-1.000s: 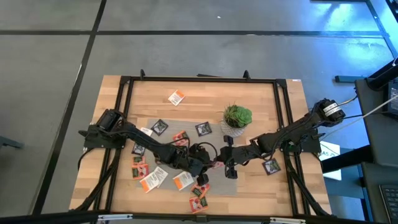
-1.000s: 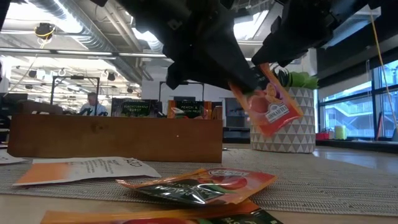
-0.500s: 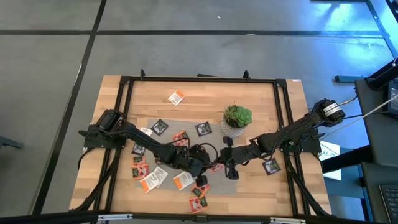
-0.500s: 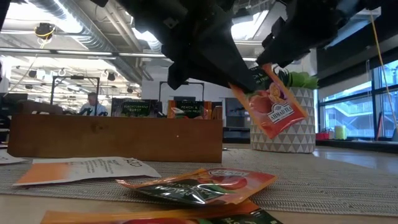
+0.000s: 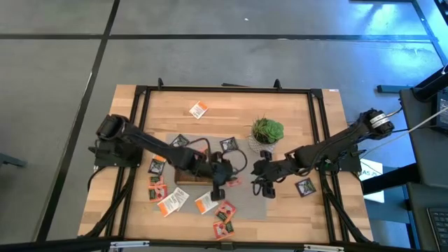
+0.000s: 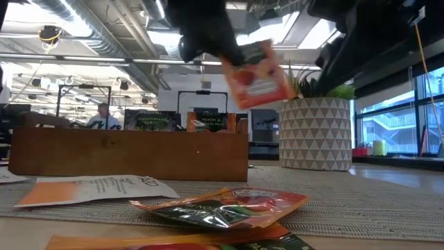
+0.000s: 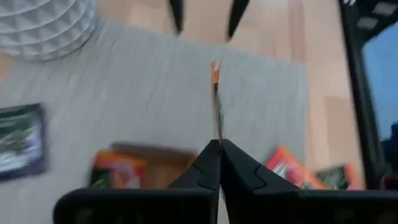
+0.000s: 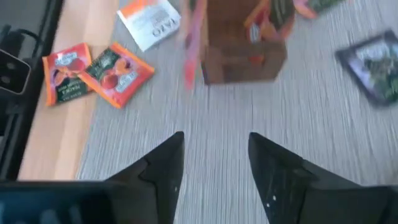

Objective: Pick & Place Tea
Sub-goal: Put the orange tea bag into the right section of the wooden organizer

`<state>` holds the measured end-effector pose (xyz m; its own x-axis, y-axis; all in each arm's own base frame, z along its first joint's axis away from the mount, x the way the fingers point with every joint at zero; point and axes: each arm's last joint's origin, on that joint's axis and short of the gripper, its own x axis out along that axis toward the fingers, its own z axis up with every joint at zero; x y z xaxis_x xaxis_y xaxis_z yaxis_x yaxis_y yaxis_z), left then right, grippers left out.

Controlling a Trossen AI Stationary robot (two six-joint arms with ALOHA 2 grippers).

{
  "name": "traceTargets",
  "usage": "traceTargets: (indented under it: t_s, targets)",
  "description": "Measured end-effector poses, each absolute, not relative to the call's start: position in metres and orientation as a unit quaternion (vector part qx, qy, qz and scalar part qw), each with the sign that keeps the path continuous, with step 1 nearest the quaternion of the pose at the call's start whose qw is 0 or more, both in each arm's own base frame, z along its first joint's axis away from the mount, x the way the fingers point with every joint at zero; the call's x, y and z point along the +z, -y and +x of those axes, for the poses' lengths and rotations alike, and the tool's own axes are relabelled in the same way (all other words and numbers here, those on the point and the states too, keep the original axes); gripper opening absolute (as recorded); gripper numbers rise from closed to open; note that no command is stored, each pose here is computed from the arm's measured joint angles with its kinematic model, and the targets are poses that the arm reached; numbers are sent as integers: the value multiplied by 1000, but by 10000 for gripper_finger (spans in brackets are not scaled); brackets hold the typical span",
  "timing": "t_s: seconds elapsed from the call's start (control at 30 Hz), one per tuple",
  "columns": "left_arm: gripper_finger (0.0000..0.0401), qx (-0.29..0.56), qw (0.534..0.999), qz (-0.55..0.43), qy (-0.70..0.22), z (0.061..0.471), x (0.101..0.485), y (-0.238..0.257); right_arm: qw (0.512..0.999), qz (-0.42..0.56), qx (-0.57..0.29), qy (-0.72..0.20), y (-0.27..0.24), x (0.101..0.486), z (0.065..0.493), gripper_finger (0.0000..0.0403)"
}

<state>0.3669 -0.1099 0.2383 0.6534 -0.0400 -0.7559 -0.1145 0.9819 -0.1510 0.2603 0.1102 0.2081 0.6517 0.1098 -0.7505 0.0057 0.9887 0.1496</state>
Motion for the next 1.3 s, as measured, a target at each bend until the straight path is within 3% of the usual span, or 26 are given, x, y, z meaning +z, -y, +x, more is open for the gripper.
traceTargets:
  t_s: [0.17,0.57,1.3]
  targets:
    - [3,5,878,-63,-475,365,241,86,896,109,22,-429,-123,204,254,185]
    - [3,11,844,-34,-536,359,231,70,903,68,-15,-423,-141,192,248,186]
    - [4,49,855,-12,-516,360,225,68,905,67,-17,-420,-141,193,248,186]
